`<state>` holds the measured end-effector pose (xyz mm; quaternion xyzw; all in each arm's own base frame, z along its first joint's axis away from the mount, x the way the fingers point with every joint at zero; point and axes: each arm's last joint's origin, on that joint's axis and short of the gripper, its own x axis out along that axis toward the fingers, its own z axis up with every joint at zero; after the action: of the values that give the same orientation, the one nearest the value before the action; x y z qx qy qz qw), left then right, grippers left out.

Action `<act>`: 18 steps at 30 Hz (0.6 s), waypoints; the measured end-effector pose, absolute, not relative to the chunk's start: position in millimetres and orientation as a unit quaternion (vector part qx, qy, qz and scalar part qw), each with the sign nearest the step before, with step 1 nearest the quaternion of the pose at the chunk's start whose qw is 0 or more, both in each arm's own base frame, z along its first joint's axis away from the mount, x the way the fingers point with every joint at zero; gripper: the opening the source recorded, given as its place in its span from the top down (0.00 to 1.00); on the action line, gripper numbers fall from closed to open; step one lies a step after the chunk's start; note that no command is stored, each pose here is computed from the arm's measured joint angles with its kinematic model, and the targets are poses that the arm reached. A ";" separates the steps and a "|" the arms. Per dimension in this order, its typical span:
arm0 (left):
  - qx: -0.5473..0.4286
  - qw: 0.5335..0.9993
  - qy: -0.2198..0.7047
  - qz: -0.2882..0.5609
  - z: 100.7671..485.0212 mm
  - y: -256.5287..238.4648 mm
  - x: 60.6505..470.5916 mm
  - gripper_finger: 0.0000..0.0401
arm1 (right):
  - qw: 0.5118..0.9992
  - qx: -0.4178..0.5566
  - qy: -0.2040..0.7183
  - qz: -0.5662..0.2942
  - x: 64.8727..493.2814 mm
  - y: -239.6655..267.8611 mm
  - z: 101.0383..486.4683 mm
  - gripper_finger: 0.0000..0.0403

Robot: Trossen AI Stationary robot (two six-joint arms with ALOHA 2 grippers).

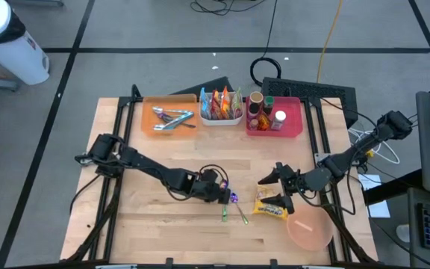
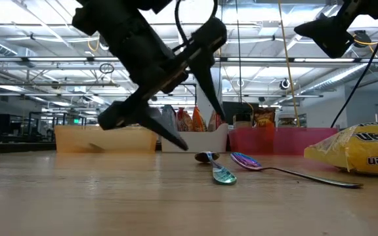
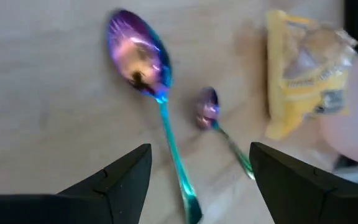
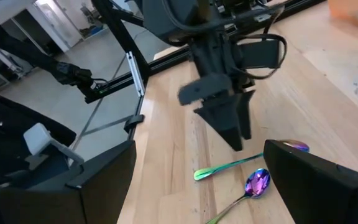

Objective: Pick & Place Food Item
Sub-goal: Put the left violet and green spoon into the orange bin

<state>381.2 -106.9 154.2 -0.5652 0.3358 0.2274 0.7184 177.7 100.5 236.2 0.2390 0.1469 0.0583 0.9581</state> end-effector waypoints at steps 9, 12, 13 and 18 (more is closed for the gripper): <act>-0.559 0.711 0.354 0.238 133.2 -94.5 388.1 0.32 | 0.958 0.238 0.148 0.059 177.6 100.5 236.1 0.14; -0.567 0.713 0.341 0.230 133.9 -91.9 391.8 0.32 | 0.958 0.238 0.149 0.058 177.5 100.5 235.7 0.14; -0.566 0.715 0.336 0.235 133.8 -90.1 392.2 0.32 | 0.958 0.237 0.150 0.058 177.5 100.4 235.5 0.14; -0.570 0.721 0.313 0.238 135.6 -82.1 396.4 0.32 | 0.958 0.234 0.153 0.057 177.4 100.3 235.0 0.14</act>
<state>396.4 -82.1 135.6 -0.5700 0.3130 0.2383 0.7214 177.4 100.3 235.0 0.2340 0.1525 0.0574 0.9585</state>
